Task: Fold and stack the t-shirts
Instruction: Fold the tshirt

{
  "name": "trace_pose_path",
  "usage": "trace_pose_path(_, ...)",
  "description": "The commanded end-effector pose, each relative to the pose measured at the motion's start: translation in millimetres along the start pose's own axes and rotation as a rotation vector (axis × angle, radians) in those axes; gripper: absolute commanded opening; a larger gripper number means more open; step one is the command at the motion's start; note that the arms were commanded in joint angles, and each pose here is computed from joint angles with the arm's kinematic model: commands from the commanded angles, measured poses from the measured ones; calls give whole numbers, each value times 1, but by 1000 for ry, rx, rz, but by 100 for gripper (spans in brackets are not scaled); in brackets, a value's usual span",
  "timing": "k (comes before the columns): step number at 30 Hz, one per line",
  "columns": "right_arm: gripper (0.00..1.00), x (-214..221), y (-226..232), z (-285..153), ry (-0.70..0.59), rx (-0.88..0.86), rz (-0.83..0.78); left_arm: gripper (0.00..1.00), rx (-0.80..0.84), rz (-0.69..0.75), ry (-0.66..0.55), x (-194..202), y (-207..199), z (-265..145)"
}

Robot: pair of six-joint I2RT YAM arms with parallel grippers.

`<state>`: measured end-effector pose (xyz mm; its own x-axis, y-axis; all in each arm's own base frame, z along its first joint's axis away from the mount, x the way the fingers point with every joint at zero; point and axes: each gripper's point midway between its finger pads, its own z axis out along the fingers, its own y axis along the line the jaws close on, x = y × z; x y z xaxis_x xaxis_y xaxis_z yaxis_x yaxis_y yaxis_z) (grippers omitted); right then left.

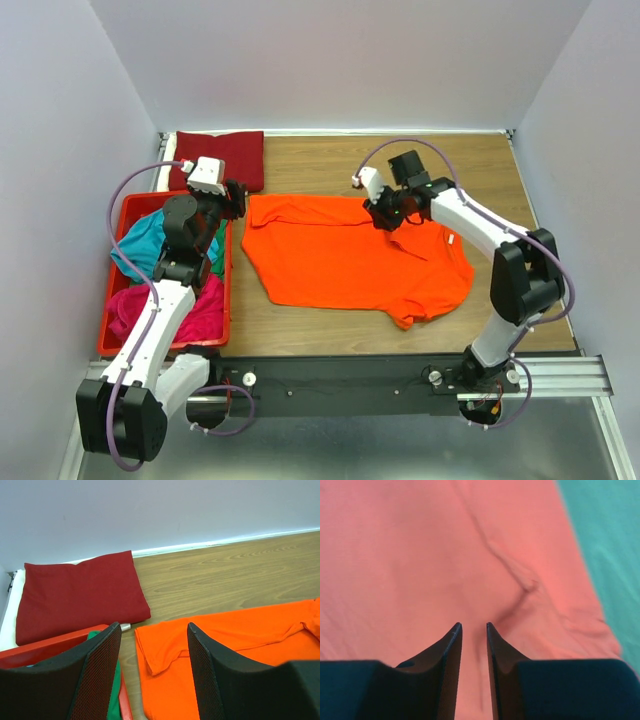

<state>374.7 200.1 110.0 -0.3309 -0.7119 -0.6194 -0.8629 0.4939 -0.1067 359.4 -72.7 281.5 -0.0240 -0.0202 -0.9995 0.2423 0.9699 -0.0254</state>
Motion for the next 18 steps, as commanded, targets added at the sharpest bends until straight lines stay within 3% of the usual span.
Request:
trace_pose_path(1, 31, 34, 24, 27, 129, -102, 65, 63, 27, 2, -19, -7, -6, 0)
trace_pose_path(9, 32, 48, 5, 36, 215, 5, 112, 63, 25, 2, -21, -7, -6, 0)
trace_pose_path(13, 41, 60, -8, 38, 268, 83, 130, 63, 22, 5, -29, -10, -5, -1)
trace_pose_path(18, 43, 67, -13, 40, 301, 115, 140, 63, 21, 6, -29, -10, -5, -2)
